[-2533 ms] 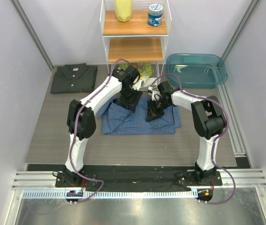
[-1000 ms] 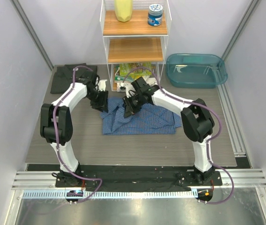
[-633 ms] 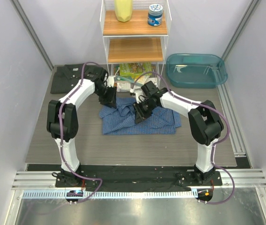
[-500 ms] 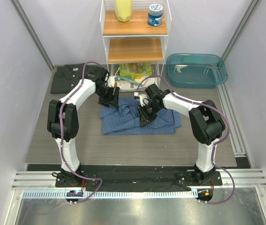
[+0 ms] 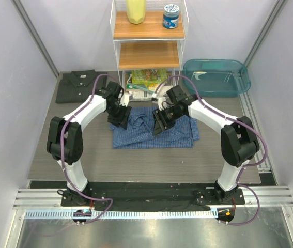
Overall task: Fold and stack the long sleeve shirts
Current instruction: Fold the shirt
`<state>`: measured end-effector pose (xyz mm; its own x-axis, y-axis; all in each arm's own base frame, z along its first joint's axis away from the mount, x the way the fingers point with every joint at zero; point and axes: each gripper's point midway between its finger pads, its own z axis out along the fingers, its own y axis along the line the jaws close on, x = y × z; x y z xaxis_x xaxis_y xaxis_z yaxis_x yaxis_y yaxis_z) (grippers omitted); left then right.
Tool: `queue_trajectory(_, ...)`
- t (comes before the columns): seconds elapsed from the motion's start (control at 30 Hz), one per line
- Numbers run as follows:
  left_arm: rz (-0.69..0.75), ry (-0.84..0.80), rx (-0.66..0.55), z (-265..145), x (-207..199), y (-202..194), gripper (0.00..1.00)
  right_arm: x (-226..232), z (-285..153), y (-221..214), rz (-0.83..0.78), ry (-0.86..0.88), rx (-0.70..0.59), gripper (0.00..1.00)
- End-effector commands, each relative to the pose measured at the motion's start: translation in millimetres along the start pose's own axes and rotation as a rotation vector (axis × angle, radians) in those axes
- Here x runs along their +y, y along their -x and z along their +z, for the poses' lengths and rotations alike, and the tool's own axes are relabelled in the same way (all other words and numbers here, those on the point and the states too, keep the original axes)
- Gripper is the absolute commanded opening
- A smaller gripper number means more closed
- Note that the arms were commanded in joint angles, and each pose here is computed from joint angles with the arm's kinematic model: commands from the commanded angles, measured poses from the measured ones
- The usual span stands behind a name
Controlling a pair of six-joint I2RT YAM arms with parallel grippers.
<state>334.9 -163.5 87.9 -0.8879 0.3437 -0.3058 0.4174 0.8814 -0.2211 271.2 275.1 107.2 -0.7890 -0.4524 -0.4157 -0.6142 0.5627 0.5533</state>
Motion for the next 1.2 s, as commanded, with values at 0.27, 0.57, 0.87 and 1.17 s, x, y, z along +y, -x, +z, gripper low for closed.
queue_trajectory(0.27,0.019,-0.072,-0.066,22,-35,31,0.57,-10,22,24,0.171,0.017,-0.052,0.58)
queue_trajectory(0.57,-0.055,-0.137,-0.168,37,-57,79,0.29,-23,40,-5,0.186,0.011,0.005,0.42)
queue_trajectory(0.87,-0.071,-0.218,-0.273,50,-90,146,0.26,-23,34,-4,0.156,-0.008,-0.014,0.43)
queue_trajectory(1.17,0.027,-0.288,-0.338,-34,-98,120,0.65,-34,2,34,0.112,-0.053,-0.161,0.43)
